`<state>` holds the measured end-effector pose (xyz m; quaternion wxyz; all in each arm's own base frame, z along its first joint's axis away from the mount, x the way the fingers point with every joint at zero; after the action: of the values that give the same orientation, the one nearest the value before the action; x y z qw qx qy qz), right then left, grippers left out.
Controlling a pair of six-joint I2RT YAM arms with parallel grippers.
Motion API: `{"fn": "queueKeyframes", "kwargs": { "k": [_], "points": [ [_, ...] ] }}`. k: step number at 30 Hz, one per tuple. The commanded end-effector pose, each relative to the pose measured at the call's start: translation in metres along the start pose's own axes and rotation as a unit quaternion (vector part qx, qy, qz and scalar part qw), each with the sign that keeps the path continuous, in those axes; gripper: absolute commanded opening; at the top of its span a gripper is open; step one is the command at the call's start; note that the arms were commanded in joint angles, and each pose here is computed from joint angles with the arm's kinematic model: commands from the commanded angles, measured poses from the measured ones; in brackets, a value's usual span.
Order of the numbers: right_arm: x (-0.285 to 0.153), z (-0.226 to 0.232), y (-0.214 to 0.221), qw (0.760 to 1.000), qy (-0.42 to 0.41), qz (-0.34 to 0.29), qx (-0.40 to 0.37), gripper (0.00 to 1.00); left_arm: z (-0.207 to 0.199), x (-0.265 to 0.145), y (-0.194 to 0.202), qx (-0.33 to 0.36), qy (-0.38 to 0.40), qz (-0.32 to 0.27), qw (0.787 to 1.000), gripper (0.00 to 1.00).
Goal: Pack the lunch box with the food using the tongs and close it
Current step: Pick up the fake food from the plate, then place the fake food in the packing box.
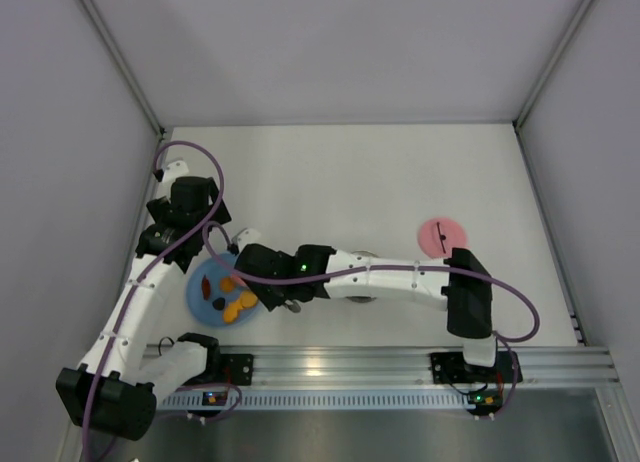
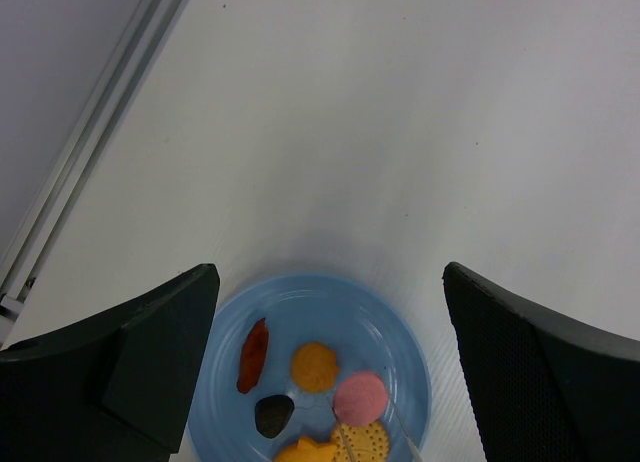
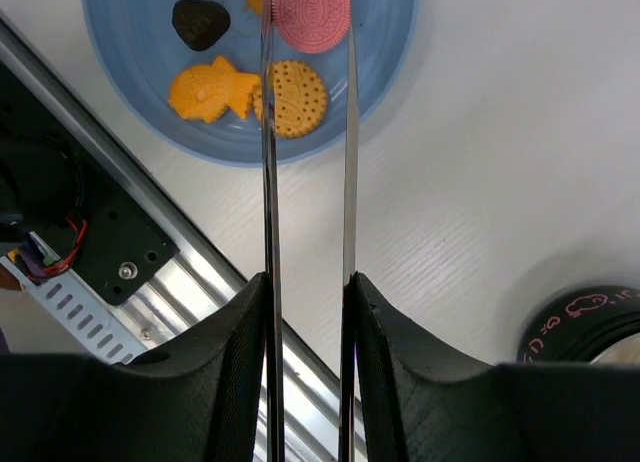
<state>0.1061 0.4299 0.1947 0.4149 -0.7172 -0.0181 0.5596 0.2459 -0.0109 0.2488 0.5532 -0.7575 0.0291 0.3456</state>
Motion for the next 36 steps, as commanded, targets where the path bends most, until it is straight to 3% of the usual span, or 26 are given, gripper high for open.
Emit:
{"fn": "queueKeyframes", "kwargs": {
  "k": [1, 14, 25, 36],
  "points": [
    [-0.037, -0.007, -0.013, 0.999, 0.008, -0.041, 0.005, 0.29, -0.005, -0.006, -0.016, -0.019, 0.011, -0.024, 0.999, 0.99],
    [-0.078, -0.04, 0.01, 0.997, 0.051, -0.045, 0.024, 0.3, -0.005, -0.007, -0.018, -0.021, 0.014, -0.026, 0.999, 0.99],
    [-0.151, -0.095, 0.075, 0.987, 0.127, -0.049, 0.081, 0.31, -0.006, -0.009, -0.018, -0.024, 0.025, -0.023, 0.999, 0.99],
    [-0.179, -0.126, 0.138, 0.977, 0.173, -0.015, 0.125, 0.33, -0.007, -0.011, -0.019, -0.026, 0.032, -0.024, 0.999, 0.99]
  ]
}}
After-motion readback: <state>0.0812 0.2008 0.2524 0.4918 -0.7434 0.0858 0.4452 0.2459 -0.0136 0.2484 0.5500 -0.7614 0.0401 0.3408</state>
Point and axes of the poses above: each gripper's point midway between its finger pads, its own x axis out along the fingers, its own z axis along the line the jaws close on, y = z × x, the point moved 6 cm from there along -x, back along the fingers, and after that the axes turned 7 degrees about -x, right-handed, at the moved point
